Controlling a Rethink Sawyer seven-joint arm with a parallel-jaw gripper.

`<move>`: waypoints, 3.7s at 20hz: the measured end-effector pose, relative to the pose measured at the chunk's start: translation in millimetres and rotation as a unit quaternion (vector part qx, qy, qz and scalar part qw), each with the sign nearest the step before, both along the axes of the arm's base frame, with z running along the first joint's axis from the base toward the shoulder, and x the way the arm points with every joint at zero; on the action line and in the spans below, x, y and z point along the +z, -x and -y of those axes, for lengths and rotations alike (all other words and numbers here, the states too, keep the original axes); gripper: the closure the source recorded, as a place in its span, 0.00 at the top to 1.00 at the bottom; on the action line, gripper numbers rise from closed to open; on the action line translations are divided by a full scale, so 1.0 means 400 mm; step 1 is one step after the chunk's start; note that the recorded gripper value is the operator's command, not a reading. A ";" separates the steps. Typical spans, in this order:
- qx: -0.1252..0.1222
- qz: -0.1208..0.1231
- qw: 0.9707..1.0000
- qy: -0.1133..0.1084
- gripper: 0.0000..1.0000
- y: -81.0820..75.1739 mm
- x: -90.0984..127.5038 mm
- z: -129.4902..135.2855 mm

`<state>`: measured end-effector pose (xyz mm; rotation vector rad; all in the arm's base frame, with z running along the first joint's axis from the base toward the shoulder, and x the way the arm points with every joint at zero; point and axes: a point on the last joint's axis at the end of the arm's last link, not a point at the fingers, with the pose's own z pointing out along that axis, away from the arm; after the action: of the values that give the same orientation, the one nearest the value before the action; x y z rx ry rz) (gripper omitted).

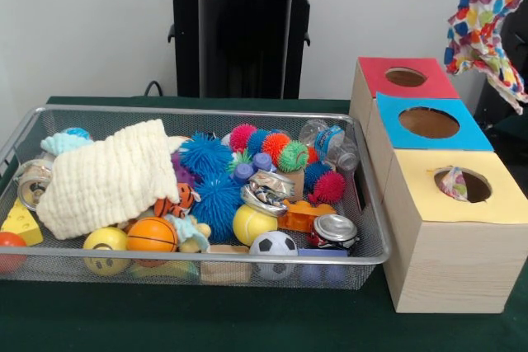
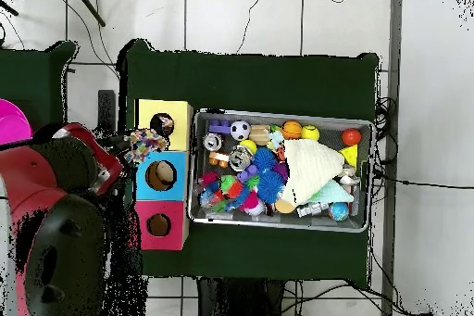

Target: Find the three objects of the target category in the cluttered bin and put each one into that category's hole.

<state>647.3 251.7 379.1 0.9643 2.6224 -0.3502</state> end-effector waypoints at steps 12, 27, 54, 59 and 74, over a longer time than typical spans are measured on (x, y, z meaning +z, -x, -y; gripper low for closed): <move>0.000 0.030 0.999 0.012 0.00 -0.028 -0.032 0.000; -0.012 0.057 0.998 -0.003 0.00 -0.051 -0.055 -0.008; -0.030 0.064 0.997 -0.005 0.00 -0.045 -0.100 0.026; -0.028 0.070 0.997 -0.003 0.00 -0.049 -0.099 0.027; -0.022 0.093 0.995 0.002 0.00 -0.065 -0.101 0.030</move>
<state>673.2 239.8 338.8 1.0030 2.4354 -0.2619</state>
